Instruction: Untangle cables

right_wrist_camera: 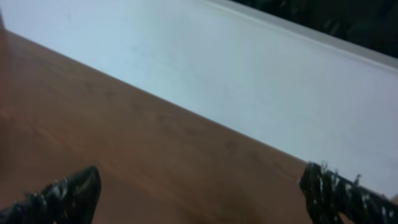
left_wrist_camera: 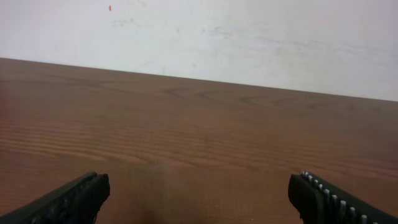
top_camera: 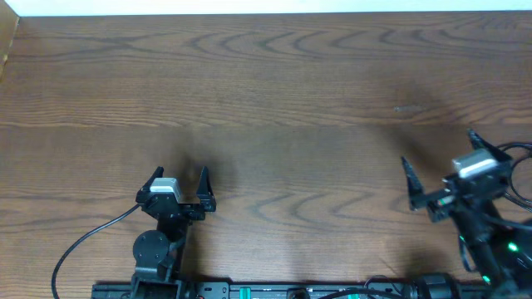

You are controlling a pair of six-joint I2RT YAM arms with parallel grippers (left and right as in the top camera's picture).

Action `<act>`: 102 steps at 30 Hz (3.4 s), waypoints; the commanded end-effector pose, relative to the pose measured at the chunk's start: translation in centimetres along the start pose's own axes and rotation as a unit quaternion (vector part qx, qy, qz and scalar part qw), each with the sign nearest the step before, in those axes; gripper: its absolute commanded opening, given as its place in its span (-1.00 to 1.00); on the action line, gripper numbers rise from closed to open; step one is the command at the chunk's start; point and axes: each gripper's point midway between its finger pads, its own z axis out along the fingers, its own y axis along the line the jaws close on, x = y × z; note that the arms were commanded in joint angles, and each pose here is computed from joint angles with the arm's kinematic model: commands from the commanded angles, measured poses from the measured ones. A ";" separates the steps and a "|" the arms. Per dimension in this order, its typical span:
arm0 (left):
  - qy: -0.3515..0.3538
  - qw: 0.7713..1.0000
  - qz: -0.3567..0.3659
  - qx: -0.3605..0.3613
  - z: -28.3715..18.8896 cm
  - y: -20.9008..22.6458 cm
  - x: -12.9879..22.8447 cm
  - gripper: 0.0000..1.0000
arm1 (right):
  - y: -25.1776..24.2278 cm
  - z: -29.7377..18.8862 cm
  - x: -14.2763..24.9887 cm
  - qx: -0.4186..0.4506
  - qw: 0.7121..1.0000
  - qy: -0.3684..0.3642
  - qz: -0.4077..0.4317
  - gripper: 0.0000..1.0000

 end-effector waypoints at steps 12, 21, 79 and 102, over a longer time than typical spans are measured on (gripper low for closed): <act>0.024 1.000 0.001 -0.016 0.1 0.7 1.6 0.95 | 3.2 2.9 10.3 -0.014 0.998 -0.051 -0.038 0.98; 0.024 1.000 0.001 -0.016 0.1 0.7 1.6 0.96 | 3.3 2.8 12.6 0.001 0.997 -0.060 -0.040 0.99; 0.024 1.000 0.001 -0.016 0.1 0.7 1.6 0.95 | 3.3 4.0 17.8 0.016 0.999 -0.028 0.014 0.99; 0.024 1.000 0.001 -0.016 0.1 0.7 1.6 0.96 | 3.3 4.0 17.8 0.016 0.999 -0.028 0.014 0.99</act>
